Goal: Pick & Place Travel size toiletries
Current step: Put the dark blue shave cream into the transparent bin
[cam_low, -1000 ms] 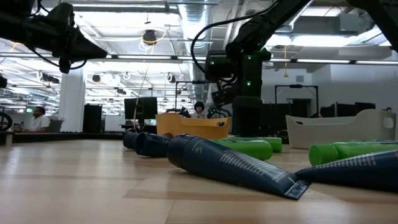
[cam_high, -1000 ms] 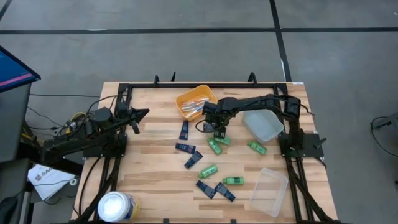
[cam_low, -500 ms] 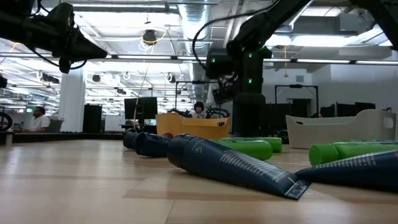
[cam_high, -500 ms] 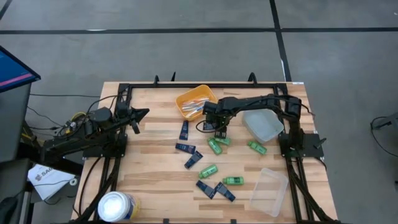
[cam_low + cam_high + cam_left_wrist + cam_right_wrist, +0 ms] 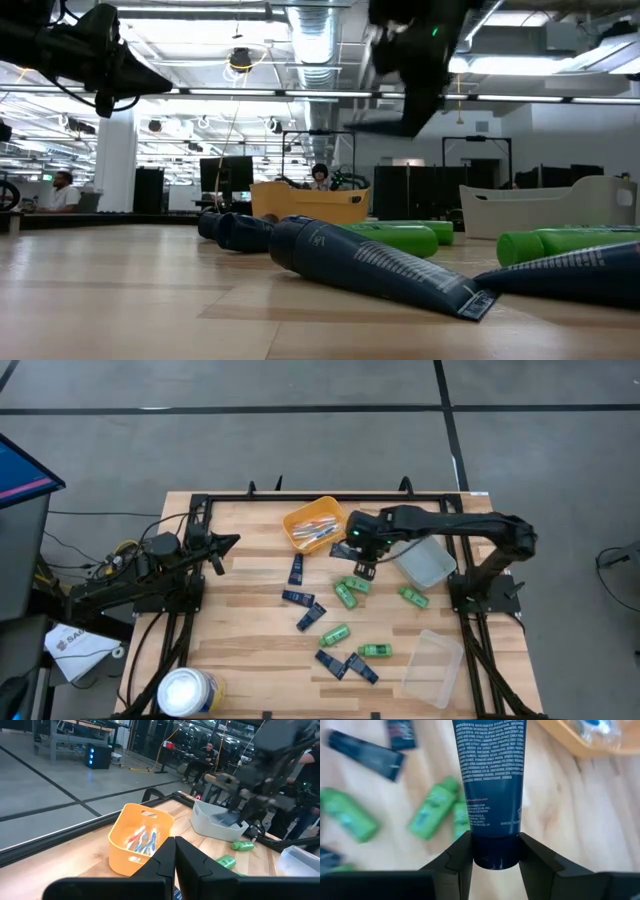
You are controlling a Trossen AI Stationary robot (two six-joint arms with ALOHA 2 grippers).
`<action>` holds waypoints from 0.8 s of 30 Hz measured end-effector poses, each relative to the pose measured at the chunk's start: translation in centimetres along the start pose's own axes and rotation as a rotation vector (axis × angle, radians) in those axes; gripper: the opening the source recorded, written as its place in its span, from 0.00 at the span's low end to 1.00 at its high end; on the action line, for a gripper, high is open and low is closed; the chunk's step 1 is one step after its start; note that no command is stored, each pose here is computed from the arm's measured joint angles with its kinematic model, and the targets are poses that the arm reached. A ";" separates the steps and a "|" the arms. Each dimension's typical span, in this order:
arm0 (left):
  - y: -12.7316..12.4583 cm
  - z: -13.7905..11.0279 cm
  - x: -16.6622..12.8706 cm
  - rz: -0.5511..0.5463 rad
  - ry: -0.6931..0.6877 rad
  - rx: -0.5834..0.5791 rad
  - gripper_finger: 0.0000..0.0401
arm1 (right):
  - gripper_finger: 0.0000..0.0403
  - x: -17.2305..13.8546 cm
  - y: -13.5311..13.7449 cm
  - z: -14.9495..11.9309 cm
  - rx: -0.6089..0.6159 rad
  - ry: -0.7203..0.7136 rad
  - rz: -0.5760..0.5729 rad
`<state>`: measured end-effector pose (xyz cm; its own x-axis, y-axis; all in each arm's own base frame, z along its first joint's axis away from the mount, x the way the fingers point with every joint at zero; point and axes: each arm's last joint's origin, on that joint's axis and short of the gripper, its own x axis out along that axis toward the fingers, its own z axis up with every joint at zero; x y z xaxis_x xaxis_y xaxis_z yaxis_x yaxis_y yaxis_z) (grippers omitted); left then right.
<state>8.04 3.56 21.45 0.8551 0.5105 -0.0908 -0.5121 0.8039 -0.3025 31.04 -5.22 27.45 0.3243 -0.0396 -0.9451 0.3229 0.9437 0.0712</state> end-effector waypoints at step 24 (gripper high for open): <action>-0.2 0.0 0.0 -0.049 0.012 -0.028 0.00 | 0.31 -7.9 15.7 -16.1 0.579 0.274 -0.080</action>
<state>8.14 3.44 21.51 0.8802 0.4667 -0.0863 -0.4670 0.8191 -0.3332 19.28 15.20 30.86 0.0651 0.0552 -0.9963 0.7889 0.6086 0.0853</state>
